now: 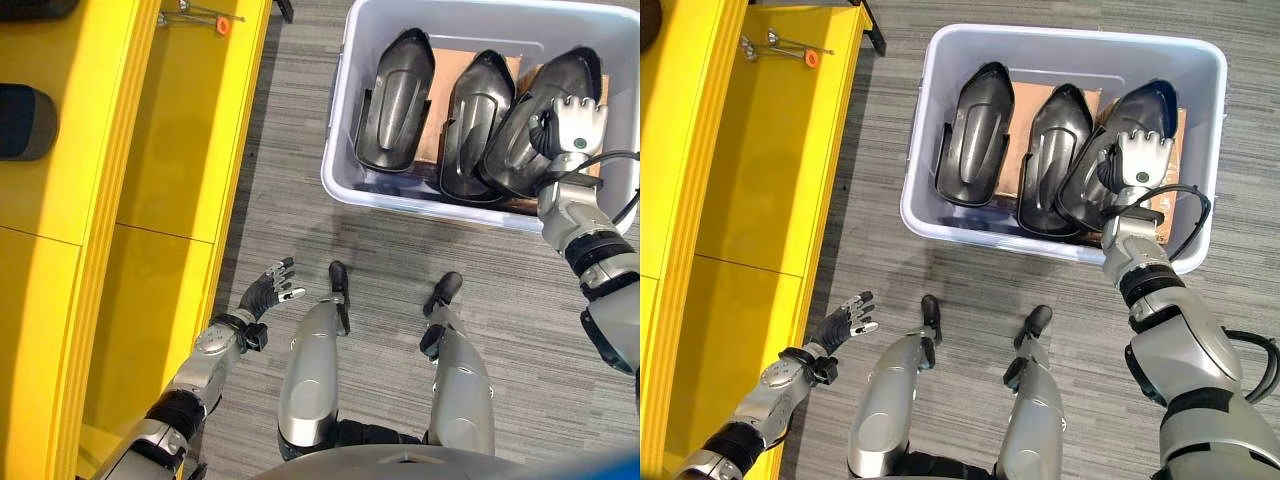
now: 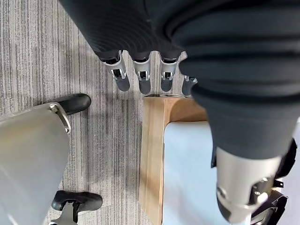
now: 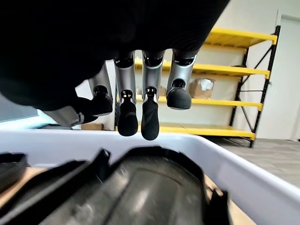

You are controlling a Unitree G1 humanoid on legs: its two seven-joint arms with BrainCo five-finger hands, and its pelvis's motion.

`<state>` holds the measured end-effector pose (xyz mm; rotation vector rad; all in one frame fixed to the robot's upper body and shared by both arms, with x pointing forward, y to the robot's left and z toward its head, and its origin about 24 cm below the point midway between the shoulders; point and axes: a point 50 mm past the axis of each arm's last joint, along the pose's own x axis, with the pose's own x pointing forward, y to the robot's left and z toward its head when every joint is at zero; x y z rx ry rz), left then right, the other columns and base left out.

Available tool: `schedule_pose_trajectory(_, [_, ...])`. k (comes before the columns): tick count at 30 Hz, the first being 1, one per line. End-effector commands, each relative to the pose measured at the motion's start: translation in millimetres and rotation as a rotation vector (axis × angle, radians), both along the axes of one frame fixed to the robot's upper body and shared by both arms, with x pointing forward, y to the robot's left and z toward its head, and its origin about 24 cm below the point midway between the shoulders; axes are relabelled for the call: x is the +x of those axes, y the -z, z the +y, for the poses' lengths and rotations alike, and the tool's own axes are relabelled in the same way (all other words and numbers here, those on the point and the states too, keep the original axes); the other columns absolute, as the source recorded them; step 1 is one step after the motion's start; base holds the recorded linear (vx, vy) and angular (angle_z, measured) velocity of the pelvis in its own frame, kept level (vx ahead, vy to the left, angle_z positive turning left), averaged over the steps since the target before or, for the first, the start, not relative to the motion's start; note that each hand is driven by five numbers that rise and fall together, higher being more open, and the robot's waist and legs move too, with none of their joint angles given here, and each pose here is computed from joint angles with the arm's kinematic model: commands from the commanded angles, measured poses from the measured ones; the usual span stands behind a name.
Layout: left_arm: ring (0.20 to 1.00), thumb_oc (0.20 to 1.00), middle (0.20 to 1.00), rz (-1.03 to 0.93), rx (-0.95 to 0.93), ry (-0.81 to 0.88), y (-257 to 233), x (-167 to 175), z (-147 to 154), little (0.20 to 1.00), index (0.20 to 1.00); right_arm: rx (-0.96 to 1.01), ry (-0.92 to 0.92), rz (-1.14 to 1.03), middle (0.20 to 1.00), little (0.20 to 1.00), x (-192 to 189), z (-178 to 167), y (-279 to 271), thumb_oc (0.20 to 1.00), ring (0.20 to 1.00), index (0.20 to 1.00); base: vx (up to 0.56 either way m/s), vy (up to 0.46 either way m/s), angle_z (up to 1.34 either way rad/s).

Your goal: Move parts from the plastic box to the shelf.

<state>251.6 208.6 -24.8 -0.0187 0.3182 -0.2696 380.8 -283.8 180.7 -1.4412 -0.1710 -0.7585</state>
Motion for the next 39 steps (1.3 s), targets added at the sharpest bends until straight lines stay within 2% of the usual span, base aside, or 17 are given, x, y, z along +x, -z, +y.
schedule_pose_trajectory(1, [1.000, 1.000, 1.000, -0.028, 0.001, 0.059, -3.0, -6.0, -6.0, 1.000, 1.000, 0.382, 0.068, -0.279, 1.000, 1.000, -7.8, -19.0, -16.0, 1.000, 1.000, 1.000, -0.02, 0.034, -0.02])
schedule_pose_trajectory(2, [1.000, 1.000, 1.000, -0.028, 0.001, 0.058, -3.2, -6.0, -6.0, 1.000, 1.000, 0.392, 0.068, -0.281, 1.000, 1.000, -7.8, -18.8, -15.2, 1.000, 1.000, 1.000, -0.02, 0.048, -0.01])
schedule_pose_trajectory(5, [1.000, 1.000, 1.000, -0.030, -0.004, 0.055, -5.5, -2.6, -12.1, 1.000, 1.000, 0.682, 0.024, -0.351, 1.000, 1.000, -7.6, -11.7, 2.7, 1.000, 1.000, 1.000, -0.01, 0.049, -0.03])
schedule_pose_trajectory(7, [1.000, 1.000, 1.000, -0.029, -0.011, 0.051, -6.4, -1.2, -15.9, 1.000, 1.000, 0.802, 0.018, -0.394, 1.000, 1.000, -8.4, -8.1, 10.0, 1.000, 1.000, 1.000, 0.01, 0.050, -0.11])
schedule_pose_trajectory(10, [1.000, 1.000, 1.000, -0.028, -0.023, 0.044, -7.6, 0.4, -20.0, 1.000, 1.000, 0.865, 0.017, -0.449, 1.000, 1.000, -11.1, -5.5, 15.2, 1.000, 1.000, 1.000, 0.01, 0.052, -0.08])
schedule_pose_trajectory(22, [1.000, 1.000, 1.000, -0.004, -0.027, 0.039, -5.1, 3.2, -28.4, 1.000, 1.000, 0.931, -0.057, -0.337, 1.000, 1.000, -3.5, 12.4, 20.0, 1.000, 1.000, 1.000, 0.03, 0.031, -0.05])
schedule_pose_trajectory(35, [1.000, 1.000, 1.000, 0.011, -0.041, 0.050, -6.2, 1.1, -31.5, 1.000, 1.000, 0.893, -0.160, -0.505, 1.000, 1.000, 0.9, 18.4, -24.9, 1.000, 1.000, 1.000, 0.04, 0.025, 0.01])
schedule_pose_trajectory(39, [1.000, 1.000, 1.000, 0.021, -0.043, 0.050, -4.4, -0.5, -32.3, 1.000, 1.000, 0.950, -0.175, -0.516, 1.000, 1.000, 1.3, 22.1, -24.1, 1.000, 1.000, 1.000, 0.03, 0.009, 0.00])
